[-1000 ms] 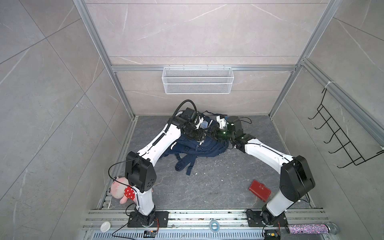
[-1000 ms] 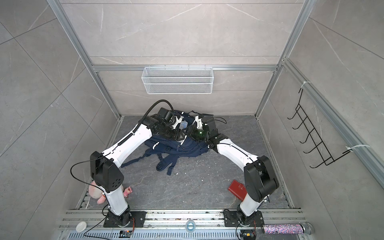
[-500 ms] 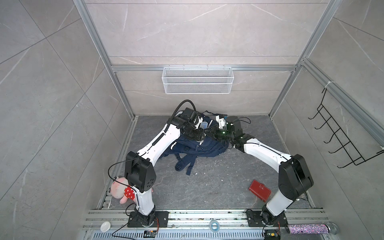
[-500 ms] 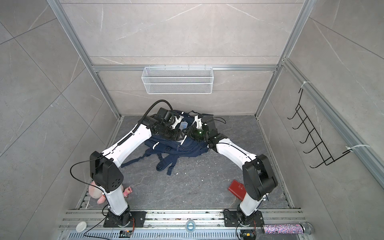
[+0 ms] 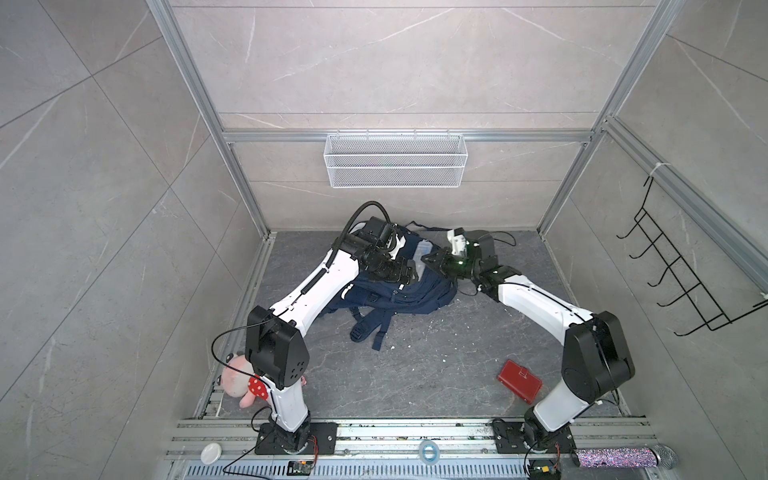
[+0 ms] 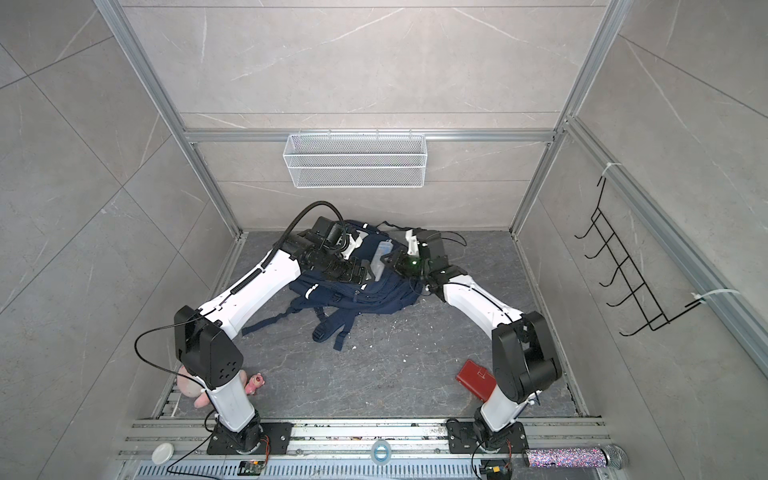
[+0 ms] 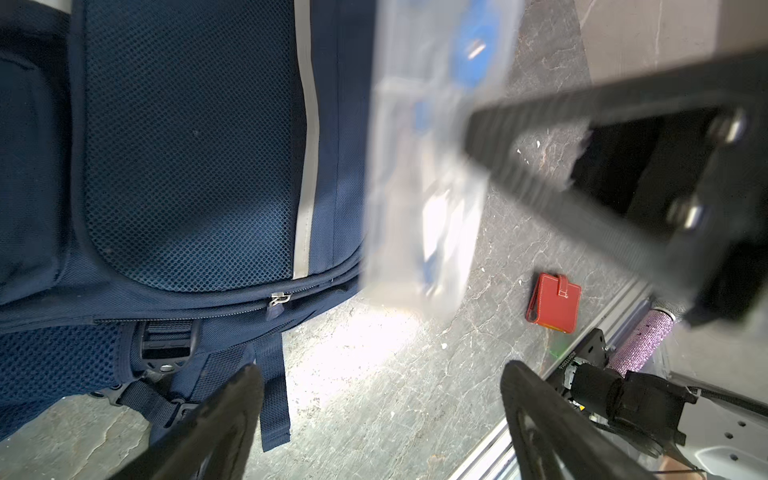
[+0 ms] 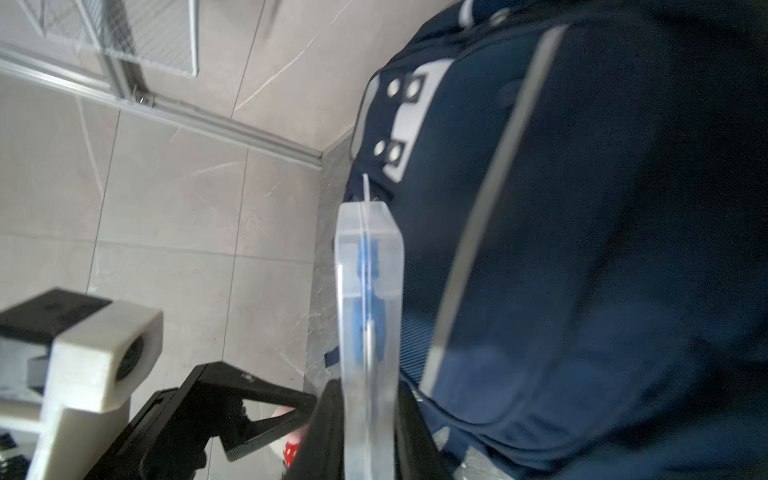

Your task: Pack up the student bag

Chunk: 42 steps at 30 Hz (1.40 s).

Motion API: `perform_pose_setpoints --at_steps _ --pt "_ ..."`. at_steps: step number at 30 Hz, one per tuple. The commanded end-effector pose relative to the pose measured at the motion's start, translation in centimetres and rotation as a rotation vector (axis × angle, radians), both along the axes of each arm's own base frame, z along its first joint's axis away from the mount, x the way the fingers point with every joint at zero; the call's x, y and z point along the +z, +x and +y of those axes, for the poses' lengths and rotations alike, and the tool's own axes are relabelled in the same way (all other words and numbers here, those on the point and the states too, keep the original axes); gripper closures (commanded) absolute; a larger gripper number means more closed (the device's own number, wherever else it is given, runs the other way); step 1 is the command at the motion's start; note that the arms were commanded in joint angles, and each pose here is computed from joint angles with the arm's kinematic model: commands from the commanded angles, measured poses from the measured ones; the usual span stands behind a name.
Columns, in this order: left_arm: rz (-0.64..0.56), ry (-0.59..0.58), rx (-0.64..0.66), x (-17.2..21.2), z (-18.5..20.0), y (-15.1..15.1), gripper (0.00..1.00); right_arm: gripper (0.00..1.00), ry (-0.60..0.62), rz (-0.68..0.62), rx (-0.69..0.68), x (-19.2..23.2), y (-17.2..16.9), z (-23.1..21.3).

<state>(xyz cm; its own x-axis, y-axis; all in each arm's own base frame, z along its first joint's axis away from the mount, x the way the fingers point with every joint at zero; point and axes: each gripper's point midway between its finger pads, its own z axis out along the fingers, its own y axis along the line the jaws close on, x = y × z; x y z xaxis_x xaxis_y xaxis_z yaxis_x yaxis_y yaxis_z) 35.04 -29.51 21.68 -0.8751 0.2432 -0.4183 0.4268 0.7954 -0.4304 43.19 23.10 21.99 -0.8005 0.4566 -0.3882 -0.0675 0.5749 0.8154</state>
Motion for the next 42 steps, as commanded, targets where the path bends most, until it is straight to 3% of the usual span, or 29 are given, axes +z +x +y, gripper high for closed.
perform_pose_setpoints --at_steps 1,6,12,21,24,34,42 --pt "0.015 -0.028 -0.007 0.2 -1.1 1.1 0.14 1.00 -0.091 0.003 -0.084 0.1 -0.5 -5.3" --pt "0.020 -0.041 -0.010 -1.9 -2.9 3.8 0.22 1.00 -0.207 0.015 -0.092 0.6 -1.5 -8.9" --pt "0.002 0.037 -0.031 -4.7 -3.2 5.4 0.26 1.00 -0.252 0.058 -0.082 -0.1 -3.4 -10.0" --pt "-0.016 0.059 -0.063 -7.4 -3.8 6.7 0.31 1.00 -0.234 0.119 -0.072 -1.3 -6.7 -10.2" --pt "-0.003 -0.006 -0.088 -7.8 -5.3 6.9 0.50 1.00 -0.235 0.140 -0.072 -1.5 -7.4 -10.3" --pt "0.006 -0.125 -0.107 -6.6 -7.3 6.8 1.00 1.00 -0.236 0.111 -0.068 -1.1 -8.0 -10.4" --pt "-0.032 -0.225 -0.107 -1.3 -7.1 5.7 1.00 1.00 -0.208 0.064 -0.099 -1.5 -8.0 -10.5"
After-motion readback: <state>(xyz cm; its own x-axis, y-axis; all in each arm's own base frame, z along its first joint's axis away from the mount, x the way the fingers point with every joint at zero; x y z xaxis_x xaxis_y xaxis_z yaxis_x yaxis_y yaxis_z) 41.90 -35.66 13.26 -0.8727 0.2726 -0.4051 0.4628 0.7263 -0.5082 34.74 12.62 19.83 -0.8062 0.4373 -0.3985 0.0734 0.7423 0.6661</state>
